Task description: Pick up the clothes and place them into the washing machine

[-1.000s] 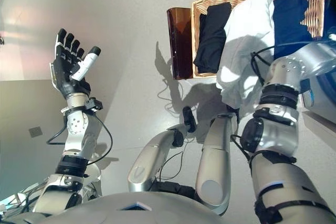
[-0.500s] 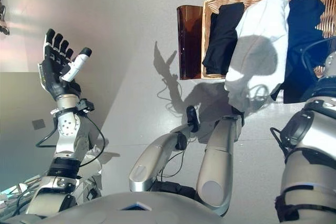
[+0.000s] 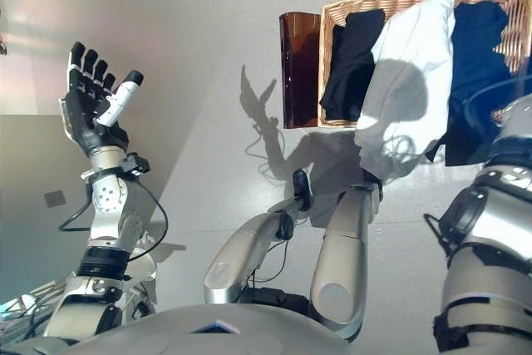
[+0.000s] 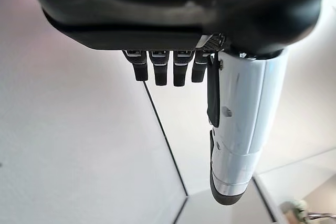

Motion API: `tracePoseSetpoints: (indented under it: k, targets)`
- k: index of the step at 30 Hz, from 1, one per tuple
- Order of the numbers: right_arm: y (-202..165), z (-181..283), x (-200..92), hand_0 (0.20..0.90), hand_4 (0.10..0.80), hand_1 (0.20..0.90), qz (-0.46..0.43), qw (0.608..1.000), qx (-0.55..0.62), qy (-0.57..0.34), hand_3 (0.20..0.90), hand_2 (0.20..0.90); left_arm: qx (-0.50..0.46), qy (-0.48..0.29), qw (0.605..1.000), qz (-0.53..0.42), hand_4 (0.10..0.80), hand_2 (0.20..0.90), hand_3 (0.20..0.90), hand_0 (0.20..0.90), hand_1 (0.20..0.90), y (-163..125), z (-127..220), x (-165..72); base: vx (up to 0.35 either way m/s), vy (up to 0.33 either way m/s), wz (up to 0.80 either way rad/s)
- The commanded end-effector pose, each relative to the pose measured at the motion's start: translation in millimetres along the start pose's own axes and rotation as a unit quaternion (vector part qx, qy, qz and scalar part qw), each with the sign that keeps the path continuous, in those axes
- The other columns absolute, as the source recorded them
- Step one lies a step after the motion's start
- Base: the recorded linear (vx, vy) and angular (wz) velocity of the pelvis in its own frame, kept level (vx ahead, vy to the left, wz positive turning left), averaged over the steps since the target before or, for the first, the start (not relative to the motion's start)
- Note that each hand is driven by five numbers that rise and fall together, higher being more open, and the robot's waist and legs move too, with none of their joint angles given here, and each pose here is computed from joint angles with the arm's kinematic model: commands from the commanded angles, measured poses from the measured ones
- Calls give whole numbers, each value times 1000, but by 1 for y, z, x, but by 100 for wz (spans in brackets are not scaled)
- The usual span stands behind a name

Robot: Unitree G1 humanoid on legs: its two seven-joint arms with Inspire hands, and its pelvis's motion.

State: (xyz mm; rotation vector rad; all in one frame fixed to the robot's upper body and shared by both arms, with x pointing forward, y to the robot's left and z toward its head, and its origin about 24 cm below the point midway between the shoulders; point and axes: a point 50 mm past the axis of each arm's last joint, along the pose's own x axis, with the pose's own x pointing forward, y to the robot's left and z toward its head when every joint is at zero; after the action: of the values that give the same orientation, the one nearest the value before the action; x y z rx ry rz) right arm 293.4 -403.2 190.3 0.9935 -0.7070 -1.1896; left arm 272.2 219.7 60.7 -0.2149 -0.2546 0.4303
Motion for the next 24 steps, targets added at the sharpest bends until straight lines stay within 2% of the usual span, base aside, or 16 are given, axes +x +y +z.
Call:
tracePoseSetpoints:
  k: [1,2,3,6,7,8,9,10,11,12,14,18,21,23,24]
  targets:
    - [7,9,-11,900,800,900,133,989,-35,-62,900,900,-6,-75,997,24,800,900,900,900,900,19,25,13,136,-17,14]
    - [-25,-23,-27,900,800,900,113,992,-56,-2,900,900,-10,-65,998,21,800,900,900,900,900,15,21,12,73,-23,11]
    - [-46,-33,-32,900,800,900,88,994,-59,22,900,900,-13,-61,998,20,800,900,900,900,900,13,19,11,138,-28,4]
    - [-70,-51,-44,900,800,900,82,990,-91,68,900,900,-5,-59,998,18,800,900,900,900,900,16,19,10,88,-19,5]
    - [-98,-67,-59,900,800,900,54,987,-100,109,900,900,6,-55,998,10,800,900,900,900,900,16,17,8,76,-16,18]
    - [-98,-67,-59,900,800,900,54,987,-100,110,900,900,7,-54,998,10,800,900,900,900,900,16,17,8,152,0,23]
    - [-125,-79,-72,900,800,900,30,980,-122,153,900,900,9,-48,999,5,800,900,900,900,900,15,14,6,86,18,20]
    - [-127,-79,-73,900,800,900,28,980,-122,154,900,900,11,-47,999,5,800,900,900,900,900,16,14,5,154,17,26]
    - [-145,-89,-83,900,800,900,14,971,-145,189,900,900,21,-41,999,3,800,900,900,900,900,18,11,4,77,1,23]
    - [-146,-89,-84,900,800,900,14,971,-145,191,900,900,22,-40,999,3,800,900,900,900,900,19,11,4,104,11,26]
    - [-172,-102,-105,900,800,900,3,951,-181,249,900,900,30,-36,999,-1,800,900,900,900,900,21,11,2,87,29,17]
    - [-197,-106,-125,900,800,900,-9,939,-197,283,900,900,45,-29,999,-4,800,900,900,900,900,26,8,-3,109,32,12]
    - [-206,-106,-129,900,800,900,-9,929,-221,297,900,900,49,-22,999,-2,800,900,900,900,900,30,6,-5,88,21,9]
    - [-221,-107,-137,900,800,900,14,897,-299,325,900,900,58,-13,998,-2,800,900,900,900,900,34,3,-8,59,18,1]
    - [-221,-108,-137,900,800,900,14,897,-300,325,900,900,58,-13,998,-2,800,900,900,900,900,34,3,-8,41,3,0]
